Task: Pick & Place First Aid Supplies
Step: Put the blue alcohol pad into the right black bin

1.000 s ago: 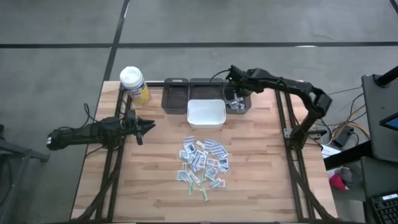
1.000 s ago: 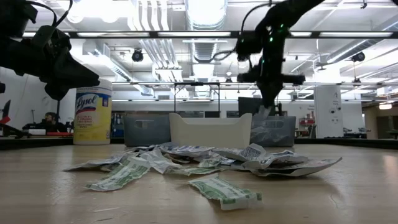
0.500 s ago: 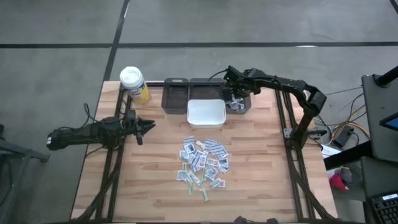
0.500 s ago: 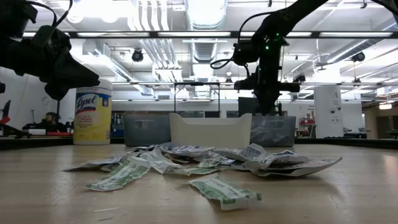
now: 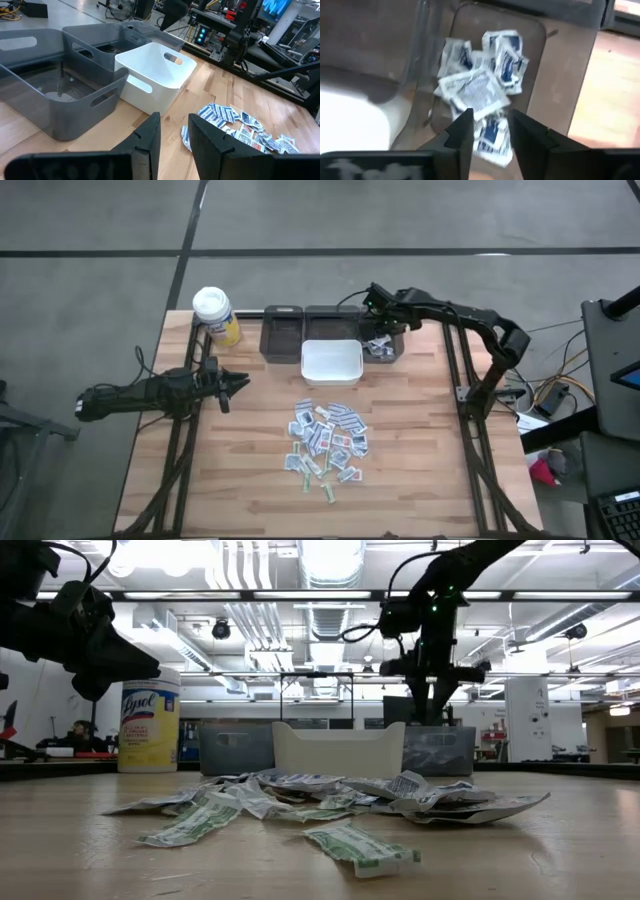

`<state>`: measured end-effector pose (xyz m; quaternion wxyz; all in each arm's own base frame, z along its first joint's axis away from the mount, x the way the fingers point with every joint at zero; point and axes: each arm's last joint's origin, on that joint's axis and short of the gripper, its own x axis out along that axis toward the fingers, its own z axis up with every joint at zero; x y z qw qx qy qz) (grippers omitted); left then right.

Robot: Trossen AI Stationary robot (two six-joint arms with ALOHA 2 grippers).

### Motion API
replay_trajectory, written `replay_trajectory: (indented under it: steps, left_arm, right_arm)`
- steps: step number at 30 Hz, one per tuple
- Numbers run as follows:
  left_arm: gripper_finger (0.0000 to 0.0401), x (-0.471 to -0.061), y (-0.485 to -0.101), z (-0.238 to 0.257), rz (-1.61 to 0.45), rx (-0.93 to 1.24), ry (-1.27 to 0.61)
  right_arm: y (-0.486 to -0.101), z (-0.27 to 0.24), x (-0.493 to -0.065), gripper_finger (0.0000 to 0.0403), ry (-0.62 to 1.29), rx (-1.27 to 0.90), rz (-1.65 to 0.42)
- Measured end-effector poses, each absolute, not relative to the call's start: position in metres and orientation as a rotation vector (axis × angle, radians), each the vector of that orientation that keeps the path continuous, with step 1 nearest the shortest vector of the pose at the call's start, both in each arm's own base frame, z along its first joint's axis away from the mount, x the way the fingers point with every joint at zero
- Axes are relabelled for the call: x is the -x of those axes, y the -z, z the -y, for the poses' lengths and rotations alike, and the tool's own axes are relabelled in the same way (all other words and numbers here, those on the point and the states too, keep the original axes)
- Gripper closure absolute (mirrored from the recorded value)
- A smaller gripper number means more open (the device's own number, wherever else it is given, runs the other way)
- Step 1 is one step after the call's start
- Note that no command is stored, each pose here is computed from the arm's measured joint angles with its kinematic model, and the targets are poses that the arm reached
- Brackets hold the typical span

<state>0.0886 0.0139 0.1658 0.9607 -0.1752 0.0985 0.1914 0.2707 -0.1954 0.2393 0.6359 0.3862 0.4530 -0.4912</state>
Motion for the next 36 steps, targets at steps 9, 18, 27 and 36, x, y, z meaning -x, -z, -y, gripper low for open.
replay_trajectory:
  steps: [9,18,27,36]
  left_arm:
    - [0.0307,-0.089,-0.166,-0.014,-0.200,0.355,-0.388]
    - [0.0307,-0.089,-0.166,-0.014,-0.200,0.355,-0.388]
    - [0.0307,-0.089,-0.166,-0.014,-0.200,0.355,-0.388]
    - [0.0307,-0.089,-0.166,-0.014,-0.200,0.355,-0.388]
  right_arm:
    - [-0.249,0.157,-0.278,0.0231,0.967,-0.889,-1.141]
    - [-0.250,0.095,-0.299,0.0227,0.812,-0.762,-1.246]
    - [-0.250,0.026,-0.313,0.0234,0.679,-0.667,-1.287]
    - [-0.249,-0.030,-0.313,0.0255,0.688,-0.732,-1.274]
